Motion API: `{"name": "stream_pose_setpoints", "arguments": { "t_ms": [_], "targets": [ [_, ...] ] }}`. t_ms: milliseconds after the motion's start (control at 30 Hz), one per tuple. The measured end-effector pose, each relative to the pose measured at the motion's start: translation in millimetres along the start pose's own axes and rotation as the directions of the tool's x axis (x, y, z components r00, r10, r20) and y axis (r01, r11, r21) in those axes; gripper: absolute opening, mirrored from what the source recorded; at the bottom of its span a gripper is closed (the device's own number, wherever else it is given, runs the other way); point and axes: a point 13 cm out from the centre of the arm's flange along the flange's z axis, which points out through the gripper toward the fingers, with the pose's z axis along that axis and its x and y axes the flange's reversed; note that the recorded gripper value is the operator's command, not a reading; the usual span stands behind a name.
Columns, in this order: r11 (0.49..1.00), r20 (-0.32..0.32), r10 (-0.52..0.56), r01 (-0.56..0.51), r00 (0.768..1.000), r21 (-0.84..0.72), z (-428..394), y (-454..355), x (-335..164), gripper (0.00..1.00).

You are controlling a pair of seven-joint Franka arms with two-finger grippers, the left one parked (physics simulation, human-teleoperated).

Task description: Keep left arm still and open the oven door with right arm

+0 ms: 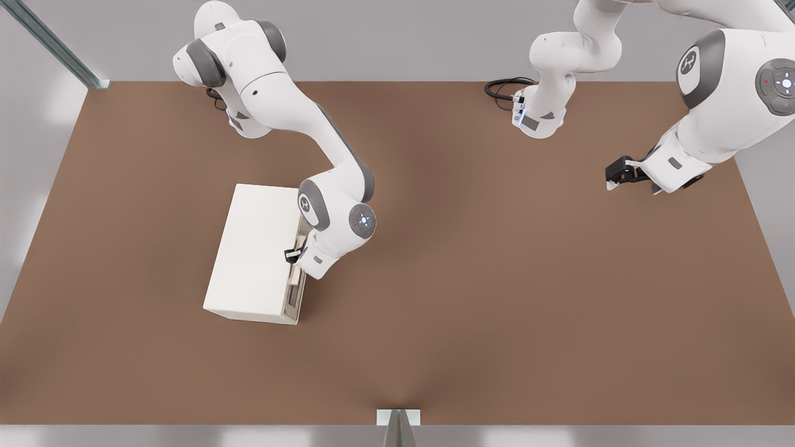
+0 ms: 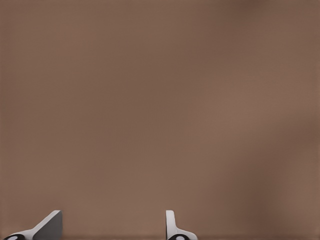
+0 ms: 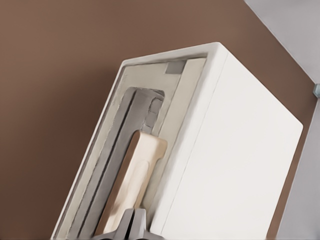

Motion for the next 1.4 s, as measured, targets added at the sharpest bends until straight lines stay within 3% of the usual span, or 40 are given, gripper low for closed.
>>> {"name": "stream_pose_setpoints", "arguments": {
  "t_ms": [733, 867, 933, 967, 1067, 1133, 1267, 1400],
  "targets": [
    [1.000, -0.008, 0.017, -0.017, 1.000, 0.012, 4, 5, 2, 0.21],
    [0.999, 0.061, 0.033, -0.031, 0.998, -0.031, -33, 20, -11, 0.21],
    [0.990, 0.098, 0.083, -0.071, 0.992, -0.125, -65, 19, -22, 0.23],
    [0.963, 0.065, 0.160, -0.142, 0.985, -0.230, -70, -16, -29, 1.00],
    [0.806, -0.135, 0.378, -0.397, 0.916, -0.438, -47, -177, -12, 1.00],
    [0.748, -0.236, 0.409, -0.472, 0.882, -0.467, -25, -251, 32, 1.00],
    [0.717, -0.262, 0.375, -0.457, 0.889, -0.526, -39, -297, 111, 1.00],
    [0.720, -0.251, 0.322, -0.409, 0.913, -0.561, -42, -299, 130, 1.00]
  ]
}}
